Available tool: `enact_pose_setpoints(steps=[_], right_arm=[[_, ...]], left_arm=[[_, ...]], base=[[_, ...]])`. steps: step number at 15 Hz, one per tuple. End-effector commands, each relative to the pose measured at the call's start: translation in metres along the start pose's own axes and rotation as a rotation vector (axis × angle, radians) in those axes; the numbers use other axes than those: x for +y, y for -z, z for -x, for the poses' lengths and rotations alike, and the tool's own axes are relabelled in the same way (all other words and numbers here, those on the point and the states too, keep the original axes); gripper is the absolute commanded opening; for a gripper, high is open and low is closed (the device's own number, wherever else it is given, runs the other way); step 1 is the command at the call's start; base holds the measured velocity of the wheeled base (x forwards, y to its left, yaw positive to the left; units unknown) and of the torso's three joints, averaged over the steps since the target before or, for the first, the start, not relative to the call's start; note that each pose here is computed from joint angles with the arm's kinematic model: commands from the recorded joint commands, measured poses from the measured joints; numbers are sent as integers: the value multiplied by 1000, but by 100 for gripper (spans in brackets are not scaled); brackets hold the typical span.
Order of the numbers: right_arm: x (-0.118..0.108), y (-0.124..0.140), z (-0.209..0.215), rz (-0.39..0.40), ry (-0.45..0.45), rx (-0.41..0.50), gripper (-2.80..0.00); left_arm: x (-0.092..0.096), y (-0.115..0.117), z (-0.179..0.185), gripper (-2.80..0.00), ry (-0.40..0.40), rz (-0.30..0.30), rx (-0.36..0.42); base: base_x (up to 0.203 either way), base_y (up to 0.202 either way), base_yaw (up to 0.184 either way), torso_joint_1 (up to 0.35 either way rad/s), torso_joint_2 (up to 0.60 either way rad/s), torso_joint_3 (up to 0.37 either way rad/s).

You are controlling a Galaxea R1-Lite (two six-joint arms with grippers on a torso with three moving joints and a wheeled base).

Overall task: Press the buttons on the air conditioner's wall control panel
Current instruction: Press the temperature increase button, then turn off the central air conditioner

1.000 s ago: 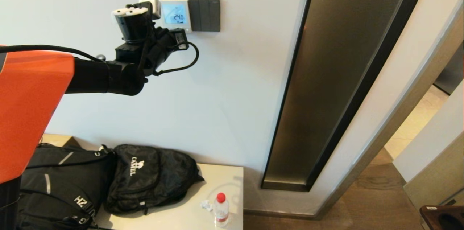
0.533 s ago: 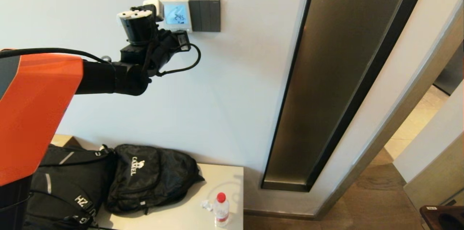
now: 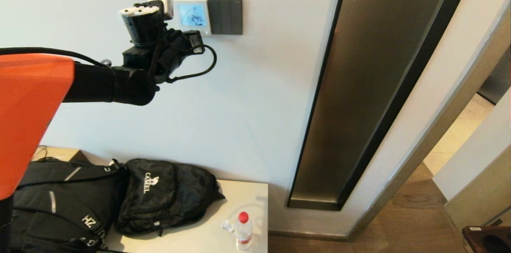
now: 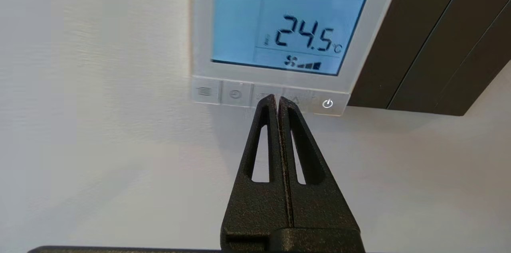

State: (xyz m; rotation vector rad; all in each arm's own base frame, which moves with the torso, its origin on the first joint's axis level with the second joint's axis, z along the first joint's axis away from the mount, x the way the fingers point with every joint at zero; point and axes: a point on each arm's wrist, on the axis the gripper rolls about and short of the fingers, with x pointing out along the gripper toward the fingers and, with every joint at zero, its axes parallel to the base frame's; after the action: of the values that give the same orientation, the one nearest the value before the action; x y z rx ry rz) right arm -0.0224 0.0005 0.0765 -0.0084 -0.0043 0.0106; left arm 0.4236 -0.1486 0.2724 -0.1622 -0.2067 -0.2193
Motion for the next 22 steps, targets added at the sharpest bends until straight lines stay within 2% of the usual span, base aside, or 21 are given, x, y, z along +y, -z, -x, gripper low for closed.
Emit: enact_pose_setpoints(steps=[1, 4, 8, 13, 15, 17, 22], right_arm=[[0, 0, 0, 1, 0, 1, -280], [0, 0, 0, 1, 0, 1, -280], [0, 0, 0, 1, 0, 1, -280], [0, 0, 0, -1, 0, 1, -280], [0, 0, 0, 1, 0, 1, -280], [0, 0, 0, 1, 0, 1, -280], [0, 0, 0, 1, 0, 1, -280]], left_arm=[[1, -19, 20, -280, 1, 3, -20], [6, -30, 60, -280, -5, -2, -16], [30, -31, 133, -280, -51, -21, 10], [54, -16, 255, -280, -111, -42, 69], [60, 2, 298, -280, -128, -60, 124], [65, 24, 327, -280, -182, -92, 195], [72, 37, 377, -280, -372, -162, 221]], base=[[0, 0, 0, 0, 0, 0], [0, 0, 0, 0, 0, 0], [0, 0, 0, 0, 0, 0], [0, 0, 0, 0, 0, 0], [0, 0, 0, 0, 0, 0], [0, 0, 0, 0, 0, 0], [0, 0, 0, 0, 0, 0]])
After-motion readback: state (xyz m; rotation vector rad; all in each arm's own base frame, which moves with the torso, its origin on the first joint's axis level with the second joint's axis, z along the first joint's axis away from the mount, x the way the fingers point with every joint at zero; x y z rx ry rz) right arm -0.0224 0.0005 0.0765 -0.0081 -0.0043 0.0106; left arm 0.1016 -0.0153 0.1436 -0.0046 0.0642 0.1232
